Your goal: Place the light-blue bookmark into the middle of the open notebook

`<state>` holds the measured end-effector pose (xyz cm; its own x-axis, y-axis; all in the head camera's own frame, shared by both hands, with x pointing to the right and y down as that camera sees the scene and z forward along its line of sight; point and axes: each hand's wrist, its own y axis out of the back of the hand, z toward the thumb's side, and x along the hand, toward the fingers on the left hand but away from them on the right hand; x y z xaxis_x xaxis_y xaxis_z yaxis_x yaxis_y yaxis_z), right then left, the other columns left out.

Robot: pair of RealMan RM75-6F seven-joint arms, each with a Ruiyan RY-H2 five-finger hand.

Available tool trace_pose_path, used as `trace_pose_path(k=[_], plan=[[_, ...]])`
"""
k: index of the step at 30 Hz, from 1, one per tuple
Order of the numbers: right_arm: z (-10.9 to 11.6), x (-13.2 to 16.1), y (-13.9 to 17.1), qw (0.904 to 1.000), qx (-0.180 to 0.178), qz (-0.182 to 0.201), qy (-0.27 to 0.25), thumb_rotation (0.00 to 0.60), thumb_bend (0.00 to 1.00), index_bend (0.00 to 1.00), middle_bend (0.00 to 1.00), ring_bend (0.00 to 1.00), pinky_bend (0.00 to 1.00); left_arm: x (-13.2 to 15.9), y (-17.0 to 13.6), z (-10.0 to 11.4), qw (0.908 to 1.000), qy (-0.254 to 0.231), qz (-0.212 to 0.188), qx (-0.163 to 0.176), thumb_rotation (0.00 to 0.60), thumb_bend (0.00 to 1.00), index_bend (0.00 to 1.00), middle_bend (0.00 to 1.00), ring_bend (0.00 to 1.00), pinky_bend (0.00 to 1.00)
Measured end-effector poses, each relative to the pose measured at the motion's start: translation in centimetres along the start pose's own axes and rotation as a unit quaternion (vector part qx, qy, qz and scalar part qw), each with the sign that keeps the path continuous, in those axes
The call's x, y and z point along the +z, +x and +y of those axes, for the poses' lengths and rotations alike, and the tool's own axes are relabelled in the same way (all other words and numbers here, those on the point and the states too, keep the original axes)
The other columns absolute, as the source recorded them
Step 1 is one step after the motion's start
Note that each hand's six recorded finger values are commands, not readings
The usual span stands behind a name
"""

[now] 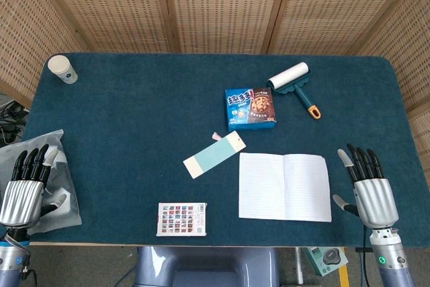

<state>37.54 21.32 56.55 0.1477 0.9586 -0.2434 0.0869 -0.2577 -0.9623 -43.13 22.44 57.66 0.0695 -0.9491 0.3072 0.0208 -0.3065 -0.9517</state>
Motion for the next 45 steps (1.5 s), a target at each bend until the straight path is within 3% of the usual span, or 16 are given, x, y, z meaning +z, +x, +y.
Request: trace_pose_path(k=[17, 20, 24, 28, 36, 45], plan=[[0.3, 0.2, -0.3, 0.9999, -0.01, 0.006, -0.012, 0.6, 0.17, 0.0, 0.0, 0.0, 0.0, -0.2, -0.1, 0.7, 1.0, -0.003, 0.001, 0.002, 0.6, 0.04, 0.0, 0.0, 0.0, 0.0], [0.5, 0.2, -0.8, 0.9996, -0.015, 0.008, -0.021, 0.6, 0.17, 0.06, 0.0, 0.0, 0.0, -0.3, -0.2, 0.9, 1.0, -0.005, 0.003, 0.004, 0.6, 0.04, 0.0, 0.0, 0.0, 0.0], [0.6, 0.7, -2.0, 0.9994, -0.016, 0.024, -0.02, 0.6, 0.17, 0.2, 0.0, 0.0, 0.06, -0.4, -0.1, 1.1, 1.0, -0.005, 0.003, 0.007, 0.6, 0.04, 0.0, 0.0, 0.0, 0.0], [1.2, 2.0, -4.0, 0.9982, -0.027, 0.053, -0.01, 0.6, 0.17, 0.25, 0.01, 0.0, 0.09, -0.5, 0.1, 1.1, 0.9999, -0.005, 0.007, 0.01, 0.6, 0.04, 0.0, 0.0, 0.0, 0.0], [1.1, 8.0, -9.9, 0.9896, -0.006, 0.142, 0.018, 0.6, 0.17, 0.27, 0.02, 0.0, 0.09, -1.2, 0.8, 0.7, 0.9997, -0.013, 0.02, 0.0, 0.6, 0.04, 0.0, 0.0, 0.0, 0.0], [-2.5, 18.7, -16.4, 0.9671, 0.061, 0.245, 0.035, 0.6, 0.17, 0.28, 0.02, 0.0, 0.1, -1.7, 1.7, -0.4, 0.9993, -0.016, 0.023, -0.023, 0.6, 0.04, 0.0, 0.0, 0.0, 0.0]])
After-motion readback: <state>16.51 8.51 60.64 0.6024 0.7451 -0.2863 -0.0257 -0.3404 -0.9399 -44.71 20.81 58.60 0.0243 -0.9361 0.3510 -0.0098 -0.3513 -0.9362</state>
